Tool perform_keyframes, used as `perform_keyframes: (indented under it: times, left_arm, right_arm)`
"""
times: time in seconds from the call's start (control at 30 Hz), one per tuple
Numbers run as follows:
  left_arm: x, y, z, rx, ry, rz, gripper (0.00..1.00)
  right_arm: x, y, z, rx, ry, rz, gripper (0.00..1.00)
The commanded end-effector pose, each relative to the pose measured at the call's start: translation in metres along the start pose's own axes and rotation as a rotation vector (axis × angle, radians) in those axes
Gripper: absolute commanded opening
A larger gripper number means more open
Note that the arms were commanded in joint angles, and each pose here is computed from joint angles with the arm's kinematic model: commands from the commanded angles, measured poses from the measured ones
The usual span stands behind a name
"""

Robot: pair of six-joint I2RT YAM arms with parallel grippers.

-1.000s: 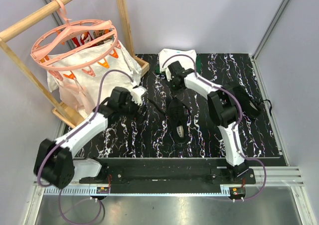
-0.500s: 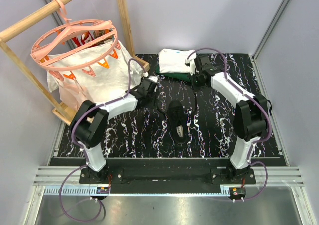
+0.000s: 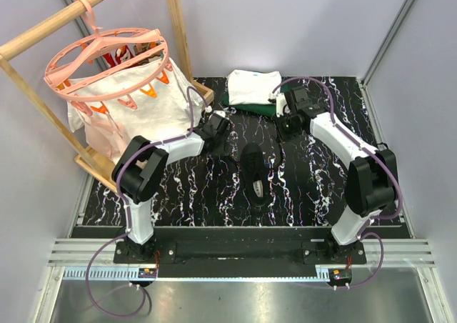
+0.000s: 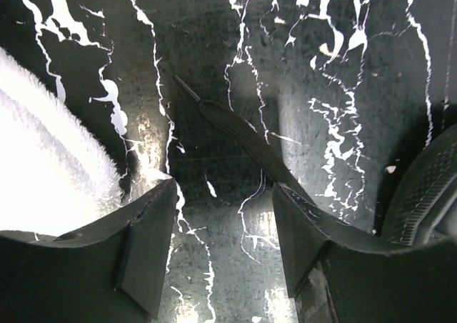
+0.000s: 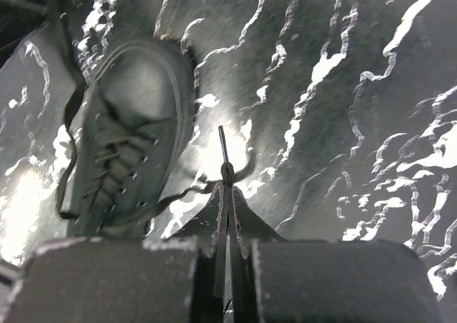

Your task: Tie the shoes

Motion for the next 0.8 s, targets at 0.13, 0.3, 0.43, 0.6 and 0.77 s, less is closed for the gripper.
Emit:
perform_keyframes:
  times: [0.13,0.3,0.43,0.6,0.77]
  left_arm:
    - [-0.031,-0.003,-0.015,0.019,0.061,-0.1,0.59]
    - [-0.032,-0.005,-0.021,0.052,0.066,-0.114,0.61]
    - [-0.028,-0.019,-0.021,0.028,0.048,-0.081,0.6]
    - [-0.021,-0.029,-0.022,0.018,0.039,-0.042,0.54]
    - [-0.007,-0.031,-0.022,0.036,0.037,0.019,0.24]
  right_arm:
    - [0.051,-0.003,0.042,-0.229,-0.052,0.107,0.0]
    - [0.076,-0.009,0.057,-0.296,-0.038,0.167,0.0]
    - [0.094,-0.015,0.078,-0.365,-0.01,0.222,0.0]
    - [0.105,-0.023,0.103,-0.431,0.033,0.272,0.0]
    - [0.108,-0.029,0.113,-0.479,0.009,0.302,0.0]
Point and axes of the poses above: each gripper's point midway between its finger pads, its own y axis back along the fingers, its own z axis along the line the jaws close on, x = y × z, the point moved 2 cm from there along y, back along the fingers, and after that the axes turned 5 degrees about y, right-handed, at the moved point
